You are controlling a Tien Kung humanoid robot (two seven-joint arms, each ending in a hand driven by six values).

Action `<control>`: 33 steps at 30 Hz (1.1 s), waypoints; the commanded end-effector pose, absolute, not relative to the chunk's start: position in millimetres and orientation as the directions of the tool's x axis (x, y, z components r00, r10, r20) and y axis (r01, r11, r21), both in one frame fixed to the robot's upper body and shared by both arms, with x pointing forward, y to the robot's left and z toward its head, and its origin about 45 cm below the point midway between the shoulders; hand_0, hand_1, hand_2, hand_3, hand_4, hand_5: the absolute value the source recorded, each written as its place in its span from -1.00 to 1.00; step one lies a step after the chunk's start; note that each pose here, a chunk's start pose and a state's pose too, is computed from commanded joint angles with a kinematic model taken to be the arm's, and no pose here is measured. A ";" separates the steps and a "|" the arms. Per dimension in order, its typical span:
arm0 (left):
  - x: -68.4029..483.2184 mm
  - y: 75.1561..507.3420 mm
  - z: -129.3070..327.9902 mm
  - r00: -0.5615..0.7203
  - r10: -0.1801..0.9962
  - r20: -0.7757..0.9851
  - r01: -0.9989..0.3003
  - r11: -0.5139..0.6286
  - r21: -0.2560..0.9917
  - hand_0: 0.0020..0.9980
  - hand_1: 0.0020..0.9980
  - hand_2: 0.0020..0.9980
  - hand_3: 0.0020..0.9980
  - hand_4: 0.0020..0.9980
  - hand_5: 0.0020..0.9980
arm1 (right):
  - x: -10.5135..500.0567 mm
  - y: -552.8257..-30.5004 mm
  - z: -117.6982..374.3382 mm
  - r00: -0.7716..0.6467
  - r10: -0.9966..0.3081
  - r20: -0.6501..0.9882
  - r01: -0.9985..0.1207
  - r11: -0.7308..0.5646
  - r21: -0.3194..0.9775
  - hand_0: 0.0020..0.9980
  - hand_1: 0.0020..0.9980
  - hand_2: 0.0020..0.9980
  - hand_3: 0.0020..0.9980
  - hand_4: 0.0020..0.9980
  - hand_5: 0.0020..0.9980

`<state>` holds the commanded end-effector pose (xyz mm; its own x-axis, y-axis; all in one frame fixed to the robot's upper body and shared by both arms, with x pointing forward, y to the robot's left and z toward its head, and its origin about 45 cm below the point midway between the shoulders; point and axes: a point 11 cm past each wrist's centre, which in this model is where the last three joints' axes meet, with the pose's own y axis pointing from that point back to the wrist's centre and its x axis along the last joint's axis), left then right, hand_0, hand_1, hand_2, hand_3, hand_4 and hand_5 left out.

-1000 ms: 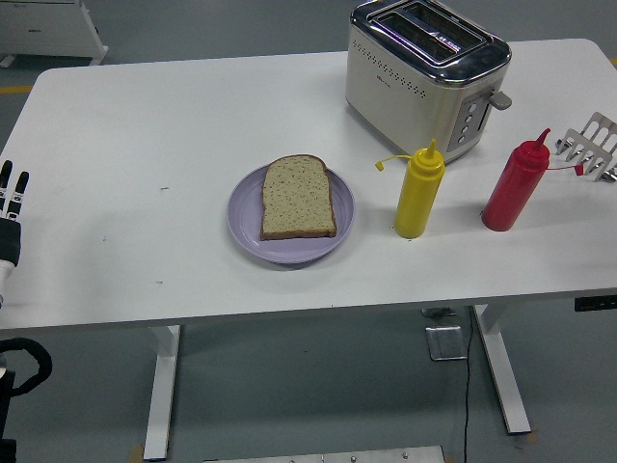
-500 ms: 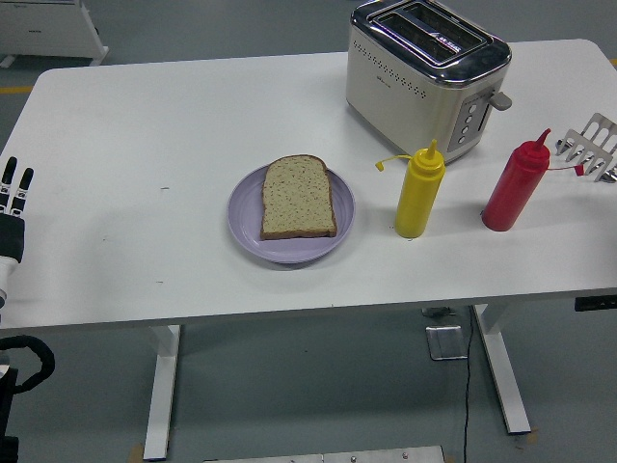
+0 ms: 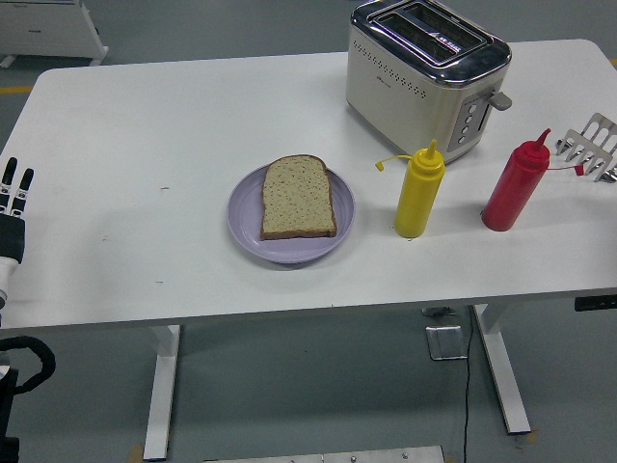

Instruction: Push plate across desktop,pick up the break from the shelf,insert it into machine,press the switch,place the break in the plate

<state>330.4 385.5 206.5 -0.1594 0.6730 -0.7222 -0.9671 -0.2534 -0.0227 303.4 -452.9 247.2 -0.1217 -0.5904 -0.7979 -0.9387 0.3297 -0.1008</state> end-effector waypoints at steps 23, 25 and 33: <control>330.8 384.1 207.3 -0.154 0.674 -0.723 -0.968 -0.249 -0.026 0.69 0.70 0.82 0.57 0.18 1.00 | 302.6 -456.9 246.5 -0.128 -0.572 -0.810 -0.934 0.343 -0.095 0.79 0.68 0.59 0.54 -0.03 -0.04; 330.9 384.0 207.5 -0.153 0.674 -0.723 -0.968 -0.249 -0.027 0.69 0.70 0.82 0.57 0.18 1.00 | 302.8 -456.9 246.4 -0.128 -0.571 -0.811 -0.935 0.343 -0.095 0.79 0.68 0.59 0.54 -0.03 -0.04; 331.0 383.3 206.8 -0.153 0.674 -0.722 -0.969 -0.247 -0.025 0.69 0.70 0.82 0.57 0.18 1.00 | 303.6 -455.5 246.1 -0.126 -0.574 -0.809 -0.937 0.336 -0.092 0.78 0.68 0.59 0.53 -0.04 -0.05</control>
<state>331.0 383.3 206.8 -0.1530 0.6743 -0.7224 -0.9688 -0.2465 -0.0249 303.6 -455.5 246.1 -0.1264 -0.5737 -0.8092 -0.9373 0.3361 -0.0919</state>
